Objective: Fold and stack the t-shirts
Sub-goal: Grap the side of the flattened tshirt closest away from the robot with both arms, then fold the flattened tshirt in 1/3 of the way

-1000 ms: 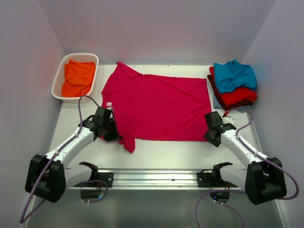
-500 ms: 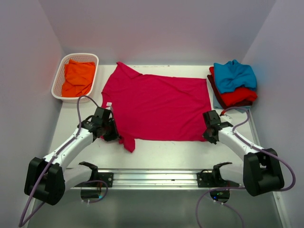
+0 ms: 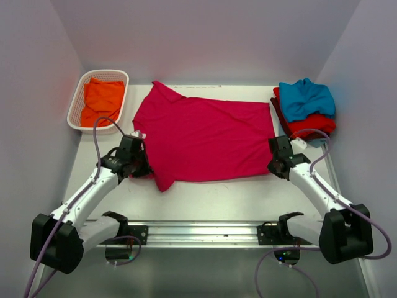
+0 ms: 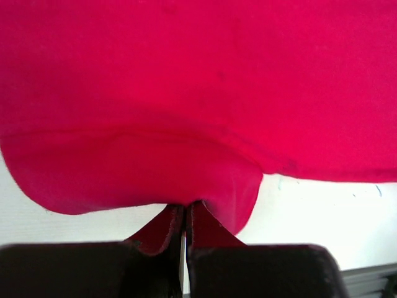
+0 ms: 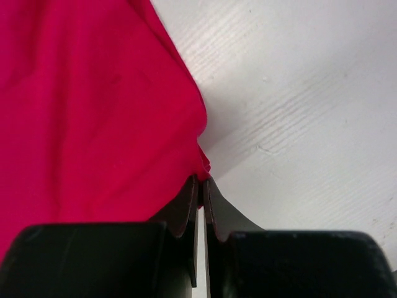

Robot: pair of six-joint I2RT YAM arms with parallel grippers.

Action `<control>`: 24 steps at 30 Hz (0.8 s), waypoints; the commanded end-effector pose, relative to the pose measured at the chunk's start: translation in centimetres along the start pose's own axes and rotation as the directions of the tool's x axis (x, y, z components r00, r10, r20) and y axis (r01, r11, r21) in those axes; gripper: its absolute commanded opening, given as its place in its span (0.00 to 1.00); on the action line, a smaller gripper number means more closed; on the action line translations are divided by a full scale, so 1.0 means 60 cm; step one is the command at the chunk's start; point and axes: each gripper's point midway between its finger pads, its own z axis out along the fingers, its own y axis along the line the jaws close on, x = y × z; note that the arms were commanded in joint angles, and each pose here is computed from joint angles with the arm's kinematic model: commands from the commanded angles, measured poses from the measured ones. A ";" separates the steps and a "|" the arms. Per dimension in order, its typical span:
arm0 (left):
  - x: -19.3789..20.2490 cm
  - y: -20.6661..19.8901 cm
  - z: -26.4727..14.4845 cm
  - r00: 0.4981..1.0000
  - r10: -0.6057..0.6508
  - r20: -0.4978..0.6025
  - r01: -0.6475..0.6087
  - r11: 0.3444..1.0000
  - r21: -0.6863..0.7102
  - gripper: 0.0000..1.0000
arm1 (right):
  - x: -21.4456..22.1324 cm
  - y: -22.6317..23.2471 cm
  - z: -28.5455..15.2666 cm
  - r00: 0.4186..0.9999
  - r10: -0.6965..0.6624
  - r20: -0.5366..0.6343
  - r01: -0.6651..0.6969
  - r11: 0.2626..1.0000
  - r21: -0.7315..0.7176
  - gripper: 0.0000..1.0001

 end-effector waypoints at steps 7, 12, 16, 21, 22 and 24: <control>-0.125 0.001 0.027 0.981 0.000 0.192 0.011 0.998 -0.055 0.00 | -0.105 0.050 0.043 0.992 -0.033 0.120 0.026 0.998 0.053 0.00; -0.190 -0.006 0.028 0.967 -0.024 0.256 0.041 0.997 -0.062 0.00 | -0.137 0.076 0.069 0.991 -0.032 0.127 0.025 0.998 0.059 0.00; -0.232 -0.020 0.023 0.954 -0.034 0.297 0.051 0.997 -0.050 0.00 | -0.151 0.096 0.084 0.992 -0.030 0.120 0.024 0.998 0.052 0.00; -0.258 -0.026 0.041 0.957 -0.027 0.290 0.048 0.997 -0.067 0.00 | -0.178 0.121 0.097 0.992 -0.031 0.126 0.025 0.999 0.048 0.00; -0.258 -0.025 0.049 0.959 -0.027 0.282 0.050 0.996 -0.073 0.00 | -0.182 0.123 0.098 0.991 -0.031 0.129 0.024 0.998 0.051 0.00; -0.262 -0.026 0.056 0.960 -0.031 0.277 0.052 0.996 -0.070 0.00 | -0.191 0.131 0.104 0.991 -0.038 0.131 0.031 0.998 0.052 0.00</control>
